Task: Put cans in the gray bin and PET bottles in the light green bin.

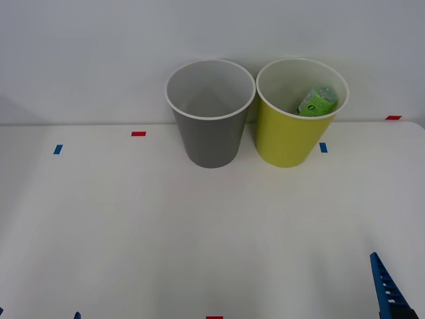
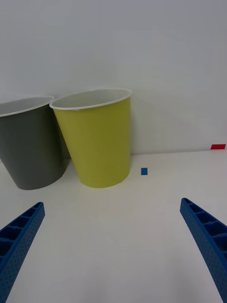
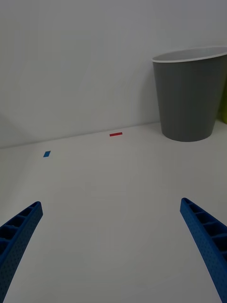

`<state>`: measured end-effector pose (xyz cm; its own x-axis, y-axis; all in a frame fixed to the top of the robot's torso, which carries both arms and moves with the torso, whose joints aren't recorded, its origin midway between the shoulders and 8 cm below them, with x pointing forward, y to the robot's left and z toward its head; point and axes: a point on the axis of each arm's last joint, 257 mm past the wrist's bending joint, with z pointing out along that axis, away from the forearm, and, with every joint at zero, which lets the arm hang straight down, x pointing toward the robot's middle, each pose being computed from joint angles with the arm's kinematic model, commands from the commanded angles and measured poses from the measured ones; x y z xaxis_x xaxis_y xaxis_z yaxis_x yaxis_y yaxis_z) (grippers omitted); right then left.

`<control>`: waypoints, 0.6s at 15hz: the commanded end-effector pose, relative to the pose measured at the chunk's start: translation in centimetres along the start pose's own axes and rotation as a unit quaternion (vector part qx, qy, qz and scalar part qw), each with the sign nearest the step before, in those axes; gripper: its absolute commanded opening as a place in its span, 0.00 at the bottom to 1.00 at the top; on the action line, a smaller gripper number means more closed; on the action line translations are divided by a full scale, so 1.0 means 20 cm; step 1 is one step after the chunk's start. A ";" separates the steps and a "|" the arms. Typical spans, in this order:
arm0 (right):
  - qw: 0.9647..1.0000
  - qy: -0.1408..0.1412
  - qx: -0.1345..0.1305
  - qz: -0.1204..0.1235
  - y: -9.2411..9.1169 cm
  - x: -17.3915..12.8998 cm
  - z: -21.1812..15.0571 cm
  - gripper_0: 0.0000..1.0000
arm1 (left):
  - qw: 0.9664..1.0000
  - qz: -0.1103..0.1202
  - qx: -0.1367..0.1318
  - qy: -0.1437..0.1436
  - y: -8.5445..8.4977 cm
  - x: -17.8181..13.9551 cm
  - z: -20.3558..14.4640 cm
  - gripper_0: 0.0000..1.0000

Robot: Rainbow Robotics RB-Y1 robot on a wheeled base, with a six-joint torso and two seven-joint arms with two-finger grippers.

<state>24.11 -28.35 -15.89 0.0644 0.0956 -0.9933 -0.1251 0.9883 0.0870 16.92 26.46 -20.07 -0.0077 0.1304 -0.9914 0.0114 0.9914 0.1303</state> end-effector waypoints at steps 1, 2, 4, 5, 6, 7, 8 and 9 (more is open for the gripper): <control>1.000 0.000 0.000 0.000 0.00 0.00 0.00 1.00 | 1.000 0.000 0.000 0.000 0.00 0.00 0.00 1.00; 1.000 0.000 0.000 0.000 0.00 0.00 0.00 1.00 | 1.000 0.000 0.000 0.000 0.00 0.00 0.00 1.00; 1.000 0.000 0.000 0.000 0.00 0.00 0.00 1.00 | 1.000 0.000 0.000 0.000 0.00 0.00 0.00 1.00; 1.000 0.000 0.000 0.000 0.00 0.00 0.00 1.00 | 1.000 0.000 0.000 0.000 0.00 0.00 0.00 1.00; 1.000 0.000 0.000 0.000 0.00 0.00 0.00 1.00 | 1.000 0.000 0.000 0.000 0.00 0.00 0.00 1.00; 1.000 0.000 0.000 0.000 0.00 0.00 0.00 1.00 | 1.000 0.000 0.000 0.000 0.00 0.00 0.00 1.00; 1.000 0.000 0.000 0.000 0.00 0.00 0.00 1.00 | 1.000 0.000 0.000 0.000 0.00 0.00 0.00 1.00; 1.000 0.000 0.000 0.000 0.00 0.00 0.00 1.00 | 1.000 0.000 0.000 0.000 0.00 0.00 0.00 1.00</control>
<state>24.11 -28.35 -15.89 0.0644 0.0956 -0.9933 -0.1251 0.9883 0.0870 16.92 26.46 -20.07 -0.0077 0.1304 -0.9914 0.0114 0.9914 0.1303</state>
